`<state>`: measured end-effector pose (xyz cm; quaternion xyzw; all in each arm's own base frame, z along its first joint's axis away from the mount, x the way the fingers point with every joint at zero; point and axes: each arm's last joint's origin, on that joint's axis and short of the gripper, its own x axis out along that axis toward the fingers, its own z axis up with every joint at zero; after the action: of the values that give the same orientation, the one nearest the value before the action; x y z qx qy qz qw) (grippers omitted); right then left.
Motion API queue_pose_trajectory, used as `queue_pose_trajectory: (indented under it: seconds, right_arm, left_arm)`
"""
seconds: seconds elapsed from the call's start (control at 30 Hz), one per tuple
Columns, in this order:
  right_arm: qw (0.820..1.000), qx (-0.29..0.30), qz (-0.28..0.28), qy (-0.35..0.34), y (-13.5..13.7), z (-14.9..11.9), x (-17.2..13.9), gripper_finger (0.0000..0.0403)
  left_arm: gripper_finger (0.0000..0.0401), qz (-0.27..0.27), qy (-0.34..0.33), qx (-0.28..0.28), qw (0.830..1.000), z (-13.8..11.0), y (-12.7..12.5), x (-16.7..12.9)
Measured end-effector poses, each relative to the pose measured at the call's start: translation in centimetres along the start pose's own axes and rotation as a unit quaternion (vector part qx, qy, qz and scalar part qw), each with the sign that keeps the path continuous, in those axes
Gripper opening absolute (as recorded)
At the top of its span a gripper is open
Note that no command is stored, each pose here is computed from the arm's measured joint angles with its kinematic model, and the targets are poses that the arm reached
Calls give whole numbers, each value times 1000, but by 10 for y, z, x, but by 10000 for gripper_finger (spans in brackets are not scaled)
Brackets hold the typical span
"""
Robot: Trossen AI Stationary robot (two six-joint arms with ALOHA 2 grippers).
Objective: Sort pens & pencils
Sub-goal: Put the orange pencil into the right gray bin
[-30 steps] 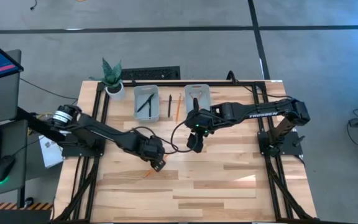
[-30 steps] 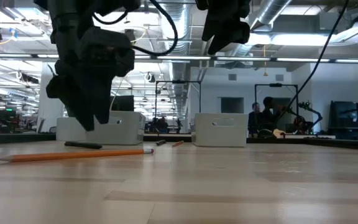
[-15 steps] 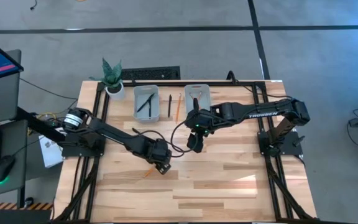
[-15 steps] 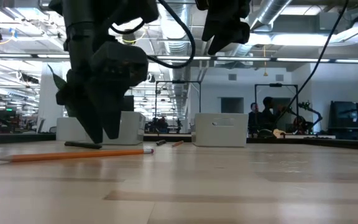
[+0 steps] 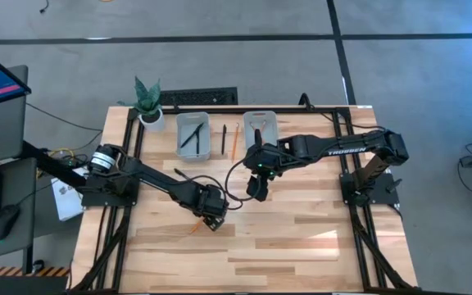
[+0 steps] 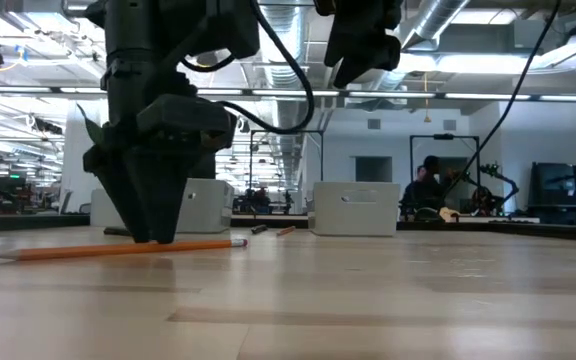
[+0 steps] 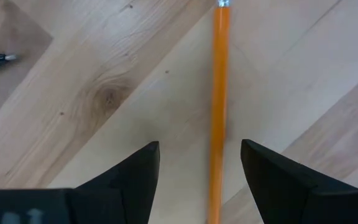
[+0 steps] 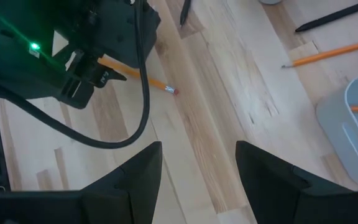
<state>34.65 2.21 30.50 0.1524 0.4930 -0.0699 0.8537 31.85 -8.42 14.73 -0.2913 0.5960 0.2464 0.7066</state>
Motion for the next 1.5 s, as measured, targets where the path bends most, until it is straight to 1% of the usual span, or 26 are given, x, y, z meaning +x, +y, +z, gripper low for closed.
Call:
queue_pose_trajectory:
  seconds: [0.1,0.23,0.33,0.43,0.67,0.87,0.97,1.3,1.5]
  right_arm:
    - [1000,-1,0,-1,0,0,0,228]
    - [1000,-1,1,-2,0,0,0,228]
    - [1000,-1,1,-3,0,1,0,228]
    - [1000,-1,1,-3,0,1,0,228]
    - [1000,-1,1,-3,0,1,0,228]
    - [1000,-1,1,-3,0,1,0,228]
    - [1000,0,1,-2,0,0,0,228]
    - [1000,-1,1,-2,0,0,0,228]
    - [1000,-1,1,-2,0,0,0,228]
  left_arm:
    - [217,3,9,0,1000,-1,1,0]
    - [217,21,22,-7,1000,-3,3,4]
    - [217,28,42,3,999,-4,3,11]
    - [217,33,45,10,998,-6,1,15]
    - [217,27,53,27,998,0,-3,9]
    - [215,24,61,38,997,3,-2,8]
    - [198,25,66,42,997,2,-2,8]
    - [99,24,69,43,996,2,-2,8]
    - [63,22,71,42,996,2,-2,8]
